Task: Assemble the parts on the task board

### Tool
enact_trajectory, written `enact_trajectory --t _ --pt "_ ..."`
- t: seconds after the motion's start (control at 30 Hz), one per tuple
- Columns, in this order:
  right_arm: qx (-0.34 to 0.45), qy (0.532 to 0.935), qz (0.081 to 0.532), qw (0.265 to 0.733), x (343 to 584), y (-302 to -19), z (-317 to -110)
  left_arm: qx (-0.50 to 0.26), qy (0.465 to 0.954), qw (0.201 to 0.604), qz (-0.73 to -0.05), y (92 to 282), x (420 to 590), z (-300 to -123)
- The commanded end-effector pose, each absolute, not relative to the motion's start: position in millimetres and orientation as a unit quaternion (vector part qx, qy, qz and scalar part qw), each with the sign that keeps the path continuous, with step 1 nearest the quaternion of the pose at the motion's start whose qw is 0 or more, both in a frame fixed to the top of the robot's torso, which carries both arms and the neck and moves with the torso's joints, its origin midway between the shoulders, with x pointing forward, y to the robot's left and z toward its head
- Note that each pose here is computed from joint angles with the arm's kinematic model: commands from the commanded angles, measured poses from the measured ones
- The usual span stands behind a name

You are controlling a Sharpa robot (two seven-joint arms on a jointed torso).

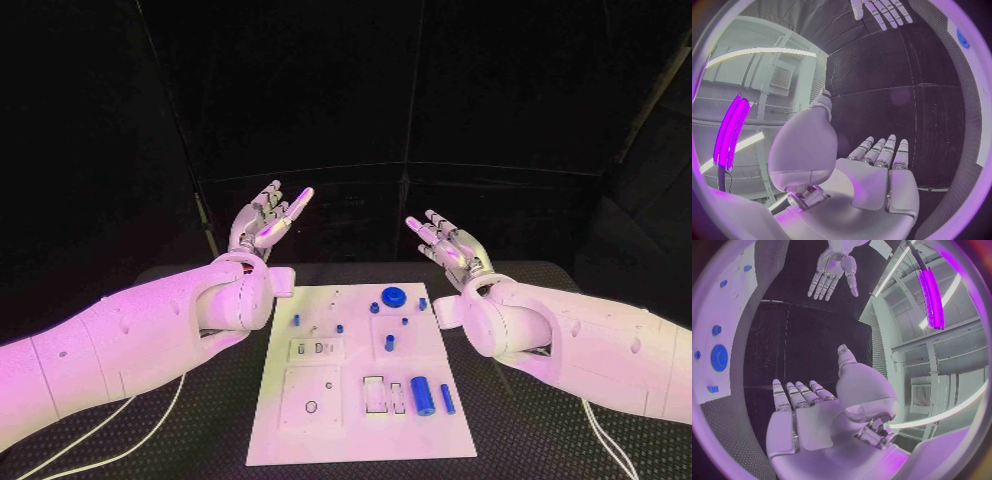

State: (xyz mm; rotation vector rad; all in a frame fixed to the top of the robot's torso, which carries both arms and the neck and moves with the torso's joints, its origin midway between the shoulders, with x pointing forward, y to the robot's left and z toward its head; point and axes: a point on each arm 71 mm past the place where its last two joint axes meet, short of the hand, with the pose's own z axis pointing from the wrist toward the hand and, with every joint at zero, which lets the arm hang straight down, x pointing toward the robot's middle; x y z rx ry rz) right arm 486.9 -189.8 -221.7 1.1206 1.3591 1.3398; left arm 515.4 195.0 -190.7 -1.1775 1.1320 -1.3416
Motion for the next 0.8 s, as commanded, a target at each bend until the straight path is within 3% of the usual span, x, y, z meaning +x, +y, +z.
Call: enact_trajectory --t 0.03,0.23,0.27,0.8 --pt "0.396 0.6 0.57 0.397 487.5 -178.1 -221.3 -0.464 0.464 0.478 -0.584 190.7 515.8 -186.5" --pt "0.383 0.612 0.573 0.388 489.6 -176.7 -221.0 -0.464 0.464 0.478 -0.584 190.7 515.8 -186.5" --pt "0.339 0.601 0.547 0.474 497.8 -194.9 -217.9 -0.471 0.464 0.478 -0.578 205.7 520.3 -191.0" --pt "0.115 0.659 0.446 0.594 513.2 -201.5 -201.6 -0.455 0.47 0.479 -0.585 231.9 506.7 -184.6"
